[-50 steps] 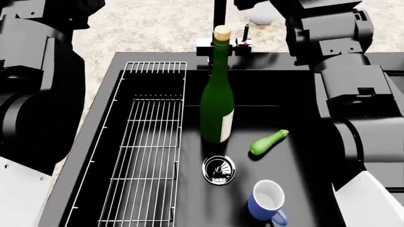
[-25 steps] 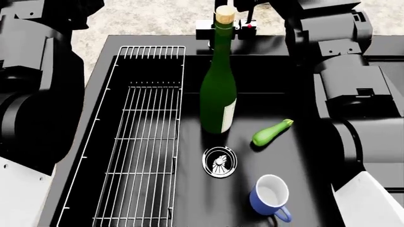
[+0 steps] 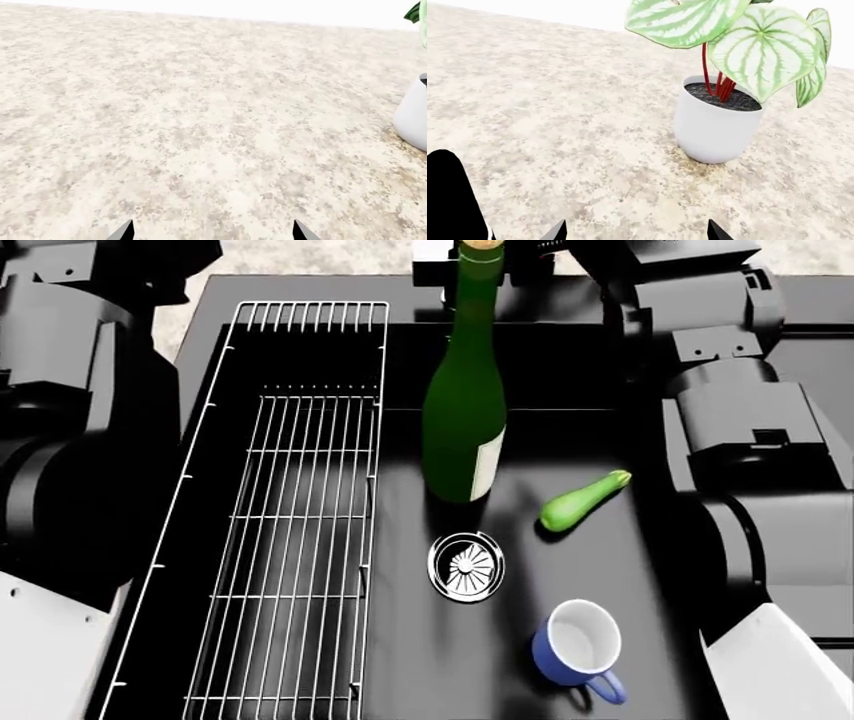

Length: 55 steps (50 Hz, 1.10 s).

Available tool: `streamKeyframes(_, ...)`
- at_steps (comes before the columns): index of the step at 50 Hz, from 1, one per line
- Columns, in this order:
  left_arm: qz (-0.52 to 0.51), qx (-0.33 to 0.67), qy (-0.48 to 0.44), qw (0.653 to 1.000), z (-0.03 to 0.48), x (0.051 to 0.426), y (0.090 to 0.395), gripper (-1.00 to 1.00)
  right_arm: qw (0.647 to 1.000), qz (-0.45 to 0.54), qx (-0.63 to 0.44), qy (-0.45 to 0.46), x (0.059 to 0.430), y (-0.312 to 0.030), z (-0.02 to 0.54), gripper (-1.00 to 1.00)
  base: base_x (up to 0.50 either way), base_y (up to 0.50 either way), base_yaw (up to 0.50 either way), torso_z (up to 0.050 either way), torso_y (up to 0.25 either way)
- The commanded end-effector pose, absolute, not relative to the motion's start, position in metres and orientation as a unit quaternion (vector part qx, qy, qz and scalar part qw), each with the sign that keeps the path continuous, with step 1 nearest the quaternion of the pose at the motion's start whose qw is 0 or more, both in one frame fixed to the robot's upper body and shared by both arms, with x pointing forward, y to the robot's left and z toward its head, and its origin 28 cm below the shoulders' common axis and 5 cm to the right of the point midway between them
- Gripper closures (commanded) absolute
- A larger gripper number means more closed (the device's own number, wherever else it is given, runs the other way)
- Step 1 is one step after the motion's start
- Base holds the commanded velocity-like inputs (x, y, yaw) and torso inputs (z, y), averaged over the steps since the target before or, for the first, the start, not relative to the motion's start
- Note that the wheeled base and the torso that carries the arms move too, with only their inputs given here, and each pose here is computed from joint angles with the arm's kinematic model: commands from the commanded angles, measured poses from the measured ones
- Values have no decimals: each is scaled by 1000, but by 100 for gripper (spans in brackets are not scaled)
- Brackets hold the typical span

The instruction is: Pick the bottle and mug and place them in the sink. Then turn on the water.

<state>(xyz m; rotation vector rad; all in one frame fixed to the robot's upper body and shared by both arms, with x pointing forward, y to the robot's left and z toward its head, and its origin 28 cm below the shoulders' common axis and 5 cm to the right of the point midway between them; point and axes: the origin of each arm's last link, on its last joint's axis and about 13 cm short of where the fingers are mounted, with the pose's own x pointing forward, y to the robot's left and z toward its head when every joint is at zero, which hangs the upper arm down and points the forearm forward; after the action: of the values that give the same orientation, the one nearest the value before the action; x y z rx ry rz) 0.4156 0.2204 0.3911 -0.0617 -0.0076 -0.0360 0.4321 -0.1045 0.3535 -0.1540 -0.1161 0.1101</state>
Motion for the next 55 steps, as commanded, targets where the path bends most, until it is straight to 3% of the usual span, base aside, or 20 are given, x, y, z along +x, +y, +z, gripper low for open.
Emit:
streamKeyframes(1,-16,-37,-10,999,393,415,226,-100,994,51,-74,-62,431,-108,357,-100,0,0,0,0,0)
streamKeyframes(17,-13,-43,-8,999,391,416,226,-100,997,43,-62,-19,434,-113,330,-100,0,0,0,0,0)
streamKeyframes(43,-16,-43,-6,999,390,416,226,-100,998,-44,-44,0,430,-148,331,-100,0,0,0,0,0)
streamKeyframes(55,-18,-45,-7,999,392,415,224,-100,998,-45,-45,-5,428,-149,343,-100,-1,-3,-5,0,0)
